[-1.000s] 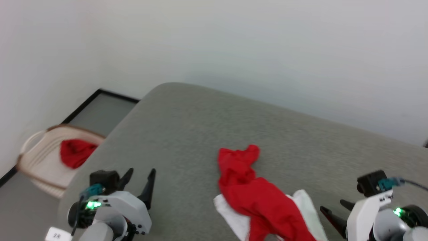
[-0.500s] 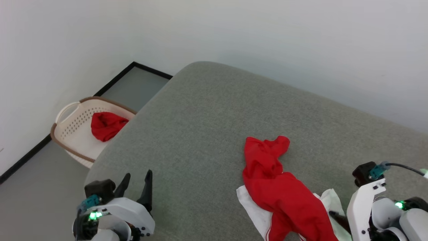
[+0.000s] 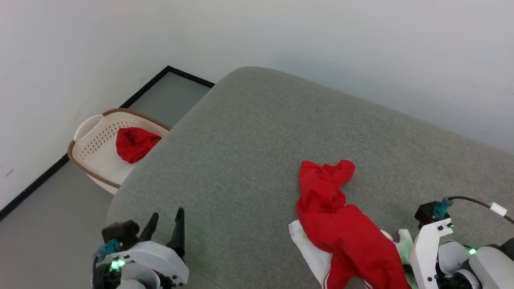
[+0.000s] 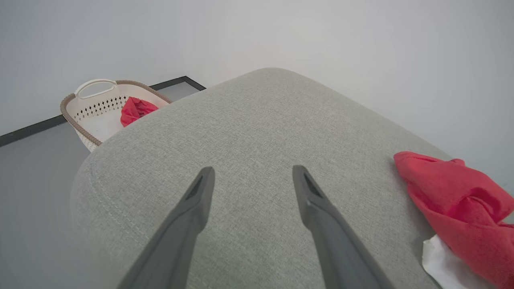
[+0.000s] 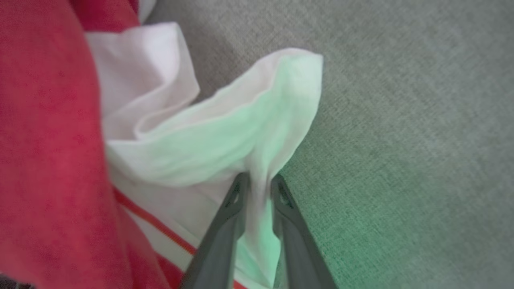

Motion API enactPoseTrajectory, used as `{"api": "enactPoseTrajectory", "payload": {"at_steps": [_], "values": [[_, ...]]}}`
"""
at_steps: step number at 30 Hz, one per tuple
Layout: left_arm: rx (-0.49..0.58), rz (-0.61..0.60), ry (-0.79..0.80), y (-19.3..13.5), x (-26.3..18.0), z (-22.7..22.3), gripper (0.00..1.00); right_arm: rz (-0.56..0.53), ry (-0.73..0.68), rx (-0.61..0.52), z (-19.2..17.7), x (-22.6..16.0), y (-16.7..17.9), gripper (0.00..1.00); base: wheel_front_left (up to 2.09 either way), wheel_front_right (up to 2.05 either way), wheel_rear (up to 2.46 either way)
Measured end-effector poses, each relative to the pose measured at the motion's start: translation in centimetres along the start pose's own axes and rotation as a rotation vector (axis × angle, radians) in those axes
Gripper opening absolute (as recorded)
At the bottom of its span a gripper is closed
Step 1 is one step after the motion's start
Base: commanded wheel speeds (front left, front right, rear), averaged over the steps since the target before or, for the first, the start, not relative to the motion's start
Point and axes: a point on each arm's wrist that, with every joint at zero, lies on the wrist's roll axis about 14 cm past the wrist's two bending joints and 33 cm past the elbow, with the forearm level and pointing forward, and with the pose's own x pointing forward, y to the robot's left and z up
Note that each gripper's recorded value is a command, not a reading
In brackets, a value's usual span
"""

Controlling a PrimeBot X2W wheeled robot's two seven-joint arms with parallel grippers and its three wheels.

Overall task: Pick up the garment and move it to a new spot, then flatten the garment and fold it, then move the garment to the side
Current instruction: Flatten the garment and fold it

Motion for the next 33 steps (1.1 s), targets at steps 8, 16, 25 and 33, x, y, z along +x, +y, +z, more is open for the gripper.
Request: {"api": "enactPoseTrajectory", "payload": {"at_steps": [8,16,25,33], "values": [[-0.024,-0.01,-0.001,-0.3,0.0,-0.1,1.0,-0.049,-0.097,0.027,2.1,-1.1,-2.0,0.0,0.0,0.0,0.0],[-0.036,-0.065,0.029,-1.8,0.0,-0.7,1.0,-0.175,-0.258,0.114,3.7,-5.4,-7.2,0.0,0.0,0.0,0.0],[-0.018,-0.151,0.054,-4.3,0.2,-1.2,1.0,-0.354,-0.317,0.274,-1.3,-9.8,-13.5,0.0,0.0,0.0,0.0],[-0.003,-0.222,0.082,-7.1,1.1,-1.9,1.0,-0.491,-0.288,0.422,-8.3,-12.5,-17.3,0.0,0.0,0.0,0.0]]}}
